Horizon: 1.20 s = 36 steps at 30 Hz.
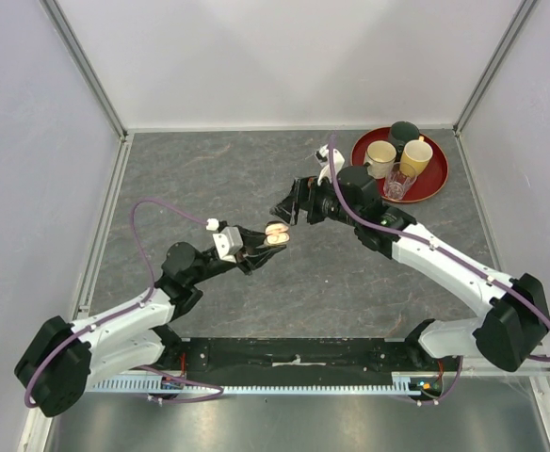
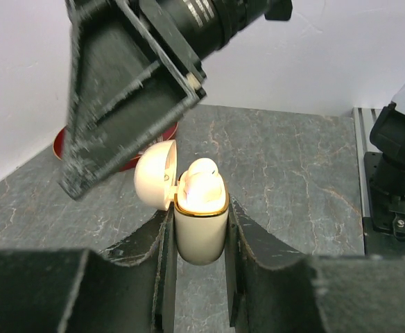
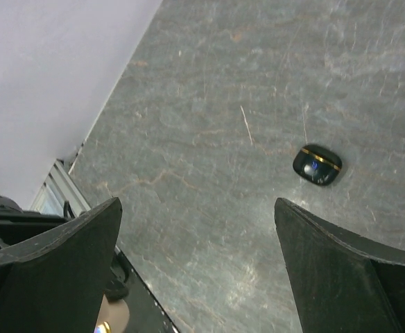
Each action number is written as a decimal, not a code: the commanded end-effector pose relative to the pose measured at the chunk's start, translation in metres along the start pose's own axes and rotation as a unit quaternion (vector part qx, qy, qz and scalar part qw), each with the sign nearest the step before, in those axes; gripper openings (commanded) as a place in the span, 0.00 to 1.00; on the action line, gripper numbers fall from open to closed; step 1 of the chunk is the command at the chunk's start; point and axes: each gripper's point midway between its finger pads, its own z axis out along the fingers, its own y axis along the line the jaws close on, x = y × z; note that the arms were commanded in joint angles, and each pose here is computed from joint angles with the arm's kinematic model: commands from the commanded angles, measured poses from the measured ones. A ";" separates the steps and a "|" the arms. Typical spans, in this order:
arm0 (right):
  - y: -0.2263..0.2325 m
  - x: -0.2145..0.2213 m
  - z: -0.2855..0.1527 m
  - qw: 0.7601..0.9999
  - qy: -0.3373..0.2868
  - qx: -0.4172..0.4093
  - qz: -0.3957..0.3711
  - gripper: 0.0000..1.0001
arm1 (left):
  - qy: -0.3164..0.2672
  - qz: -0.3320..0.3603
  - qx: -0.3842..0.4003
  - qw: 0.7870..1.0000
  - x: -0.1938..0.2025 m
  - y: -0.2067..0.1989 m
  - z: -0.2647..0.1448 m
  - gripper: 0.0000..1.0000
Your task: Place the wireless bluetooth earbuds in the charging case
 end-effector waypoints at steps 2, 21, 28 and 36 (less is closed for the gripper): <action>0.007 0.013 -0.011 1.000 0.011 -0.026 0.003 0.98 | -0.045 0.019 0.013 0.999 -0.030 0.001 0.013 0.02; -0.104 -0.002 -0.053 0.957 -0.110 0.264 0.053 0.98 | 0.068 -0.270 -0.157 0.947 0.059 0.043 0.022 0.02; -0.113 0.012 -0.045 0.959 -0.078 0.263 0.067 0.98 | 0.145 -0.413 -0.167 0.884 0.118 0.035 0.039 0.02; -0.120 0.025 -0.045 0.960 -0.057 0.263 0.077 0.98 | 0.184 -0.525 -0.218 0.802 0.180 0.031 0.036 0.02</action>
